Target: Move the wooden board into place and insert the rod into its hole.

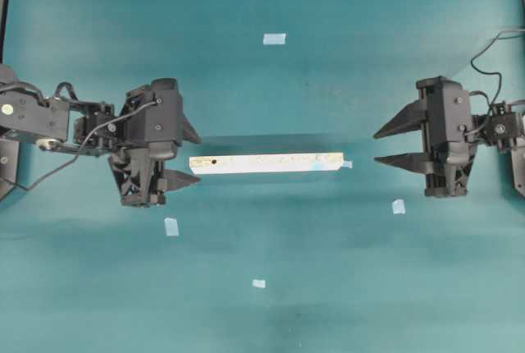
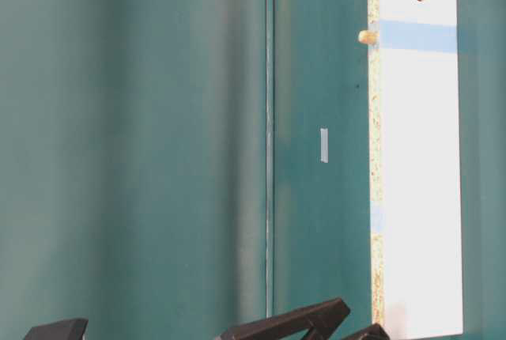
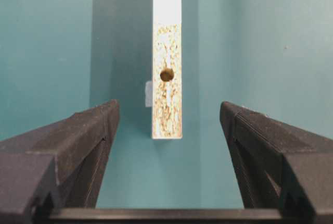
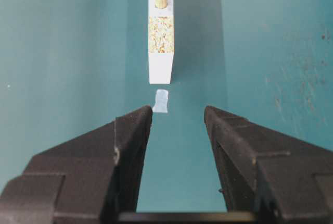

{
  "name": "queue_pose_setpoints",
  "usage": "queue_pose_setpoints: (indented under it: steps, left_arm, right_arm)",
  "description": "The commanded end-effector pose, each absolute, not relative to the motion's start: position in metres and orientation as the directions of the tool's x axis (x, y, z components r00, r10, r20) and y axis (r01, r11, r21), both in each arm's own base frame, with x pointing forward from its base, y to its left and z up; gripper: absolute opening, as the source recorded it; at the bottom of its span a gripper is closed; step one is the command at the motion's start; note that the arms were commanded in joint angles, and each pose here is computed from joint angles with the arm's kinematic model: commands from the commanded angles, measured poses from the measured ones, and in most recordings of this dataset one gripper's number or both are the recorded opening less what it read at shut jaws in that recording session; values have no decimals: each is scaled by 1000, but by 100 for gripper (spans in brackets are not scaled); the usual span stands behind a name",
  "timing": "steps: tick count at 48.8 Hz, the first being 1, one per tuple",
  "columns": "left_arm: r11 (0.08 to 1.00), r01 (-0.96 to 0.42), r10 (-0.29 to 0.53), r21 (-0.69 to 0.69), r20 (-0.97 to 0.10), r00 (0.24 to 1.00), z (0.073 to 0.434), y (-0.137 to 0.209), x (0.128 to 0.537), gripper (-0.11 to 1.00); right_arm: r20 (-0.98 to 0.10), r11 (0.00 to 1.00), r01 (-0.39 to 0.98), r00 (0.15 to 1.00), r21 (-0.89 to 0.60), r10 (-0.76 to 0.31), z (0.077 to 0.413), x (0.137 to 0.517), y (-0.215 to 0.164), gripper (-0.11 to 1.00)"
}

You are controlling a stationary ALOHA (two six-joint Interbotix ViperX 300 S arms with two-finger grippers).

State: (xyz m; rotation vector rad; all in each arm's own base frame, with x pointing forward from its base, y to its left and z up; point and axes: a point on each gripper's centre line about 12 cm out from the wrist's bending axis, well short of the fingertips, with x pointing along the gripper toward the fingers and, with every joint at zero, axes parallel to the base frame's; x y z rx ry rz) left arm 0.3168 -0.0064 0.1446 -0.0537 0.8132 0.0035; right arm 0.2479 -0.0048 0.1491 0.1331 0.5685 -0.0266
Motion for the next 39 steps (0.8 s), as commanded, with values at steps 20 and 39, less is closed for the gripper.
queue_pose_setpoints:
  steps: [20, 39]
  left_arm:
    - [998, -23, -19, -50, -706, 708, 153, -7, 319, 76]
    - [998, -24, -18, -49, -707, 707, 151, -7, 319, 76]
  right_arm:
    - [-516, 991, 58, 856, 121, 13, 155, 252, -5, 57]
    - [-514, 991, 58, 858, 122, 13, 156, 253, -5, 57]
